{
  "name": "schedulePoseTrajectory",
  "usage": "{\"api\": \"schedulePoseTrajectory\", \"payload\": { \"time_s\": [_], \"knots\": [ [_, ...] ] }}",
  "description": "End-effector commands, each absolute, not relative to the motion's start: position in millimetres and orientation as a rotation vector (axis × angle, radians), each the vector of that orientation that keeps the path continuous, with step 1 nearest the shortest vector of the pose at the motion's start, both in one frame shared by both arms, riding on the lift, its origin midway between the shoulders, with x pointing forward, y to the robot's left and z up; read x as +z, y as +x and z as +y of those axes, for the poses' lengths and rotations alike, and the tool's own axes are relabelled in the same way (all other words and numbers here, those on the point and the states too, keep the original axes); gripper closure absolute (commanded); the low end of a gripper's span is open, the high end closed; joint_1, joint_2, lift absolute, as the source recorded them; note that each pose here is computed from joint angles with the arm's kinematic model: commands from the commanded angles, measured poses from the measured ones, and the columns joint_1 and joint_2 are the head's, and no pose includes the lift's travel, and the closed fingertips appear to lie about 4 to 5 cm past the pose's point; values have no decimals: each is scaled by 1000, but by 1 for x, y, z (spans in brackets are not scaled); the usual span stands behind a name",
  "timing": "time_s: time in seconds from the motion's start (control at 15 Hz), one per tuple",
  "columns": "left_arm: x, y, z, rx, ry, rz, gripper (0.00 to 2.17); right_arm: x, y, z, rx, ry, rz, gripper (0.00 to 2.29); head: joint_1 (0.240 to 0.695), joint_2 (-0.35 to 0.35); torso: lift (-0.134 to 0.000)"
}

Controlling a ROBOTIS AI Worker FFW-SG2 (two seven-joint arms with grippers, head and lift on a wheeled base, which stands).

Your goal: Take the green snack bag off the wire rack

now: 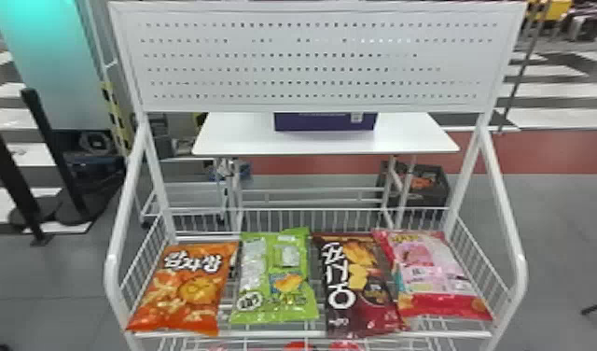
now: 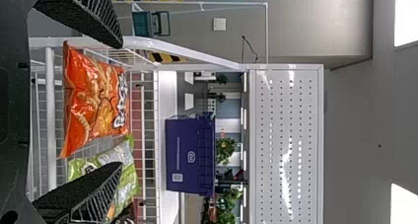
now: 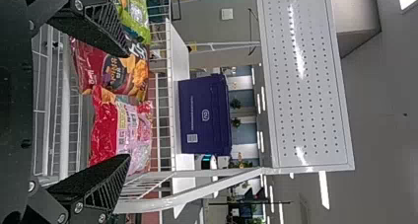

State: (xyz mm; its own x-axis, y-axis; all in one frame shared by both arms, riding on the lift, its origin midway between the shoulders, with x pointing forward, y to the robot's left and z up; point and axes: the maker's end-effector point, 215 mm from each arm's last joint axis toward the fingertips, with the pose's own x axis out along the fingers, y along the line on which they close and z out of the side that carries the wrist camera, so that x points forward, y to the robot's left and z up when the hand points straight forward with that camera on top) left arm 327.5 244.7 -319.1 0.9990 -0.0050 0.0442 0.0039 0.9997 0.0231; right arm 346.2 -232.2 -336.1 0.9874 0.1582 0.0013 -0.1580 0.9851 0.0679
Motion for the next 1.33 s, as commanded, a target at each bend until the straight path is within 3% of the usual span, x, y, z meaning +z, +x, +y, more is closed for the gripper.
{"api": "schedulePoseTrajectory", "payload": {
  "time_s": [0.0, 0.6, 1.27],
  "knots": [
    [-319, 328, 245, -5, 23, -45, 29, -336, 346, -232, 160, 67, 4, 174, 499, 0, 0],
    [-319, 332, 240, -21, 21, -41, 33, -335, 346, -232, 160, 67, 2, 174, 499, 0, 0],
    [-382, 463, 105, -198, 44, 130, 43, -335, 346, -232, 158, 70, 0, 174, 499, 0, 0]
  ]
}}
